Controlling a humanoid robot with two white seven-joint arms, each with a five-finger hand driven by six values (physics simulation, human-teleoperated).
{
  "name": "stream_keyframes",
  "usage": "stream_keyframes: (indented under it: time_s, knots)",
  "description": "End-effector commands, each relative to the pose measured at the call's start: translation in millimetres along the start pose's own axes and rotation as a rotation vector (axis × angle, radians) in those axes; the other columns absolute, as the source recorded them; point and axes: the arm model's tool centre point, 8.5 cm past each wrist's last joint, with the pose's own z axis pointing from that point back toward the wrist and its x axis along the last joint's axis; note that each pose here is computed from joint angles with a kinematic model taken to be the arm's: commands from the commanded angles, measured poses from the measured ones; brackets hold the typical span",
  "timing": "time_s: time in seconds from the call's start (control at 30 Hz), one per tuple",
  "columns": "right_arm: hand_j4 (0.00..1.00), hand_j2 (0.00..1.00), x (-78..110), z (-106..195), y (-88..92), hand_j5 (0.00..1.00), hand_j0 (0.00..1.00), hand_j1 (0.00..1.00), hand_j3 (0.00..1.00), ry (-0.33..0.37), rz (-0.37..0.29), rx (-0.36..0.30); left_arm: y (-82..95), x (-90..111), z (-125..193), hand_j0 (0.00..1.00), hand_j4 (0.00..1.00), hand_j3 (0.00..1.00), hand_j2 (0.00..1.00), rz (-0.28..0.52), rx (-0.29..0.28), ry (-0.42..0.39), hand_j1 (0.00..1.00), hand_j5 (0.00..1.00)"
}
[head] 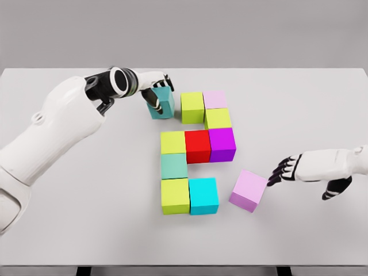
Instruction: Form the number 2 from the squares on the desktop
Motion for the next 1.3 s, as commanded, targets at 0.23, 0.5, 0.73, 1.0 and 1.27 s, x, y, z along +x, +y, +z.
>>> stream_keyframes:
  time_s: [0.23,0.5,0.73,1.0,1.27]
  knots:
    - [1.0,1.0,-2.8,-2,-5.3,1.0,1.0,1.0,1.0,0.0,-0.002,-0.015,0.4,4,0,0.41,0.41,0.41,0.41,-0.009,0.007,-0.003,0.41,0.41]
    - [1.0,1.0,-2.3,-1,-15.2,1.0,1.0,1.0,1.0,-0.008,0.001,-0.044,-1.7,9,-1,0.42,0.42,0.42,0.42,-0.018,0.008,-0.011,0.42,0.42]
    - [1.0,1.0,-1.7,-6,-21.6,1.0,1.0,1.0,1.0,-0.027,-0.003,-0.064,-2.6,11,-2,0.42,0.42,0.42,0.42,-0.018,0.007,-0.012,0.42,0.42]
    - [1.0,1.0,-18.8,3,-18.2,1.0,1.0,1.0,1.0,0.016,-0.052,-0.081,-4.5,14,-3,0.57,0.57,0.57,0.57,-0.019,0.004,-0.018,0.57,0.57]
    - [1.0,1.0,-22.6,-17,-27.0,1.0,1.0,1.0,1.0,-0.014,-0.053,-0.102,-4.5,16,-2,0.71,0.71,0.71,0.71,-0.022,0.005,-0.025,0.71,0.71]
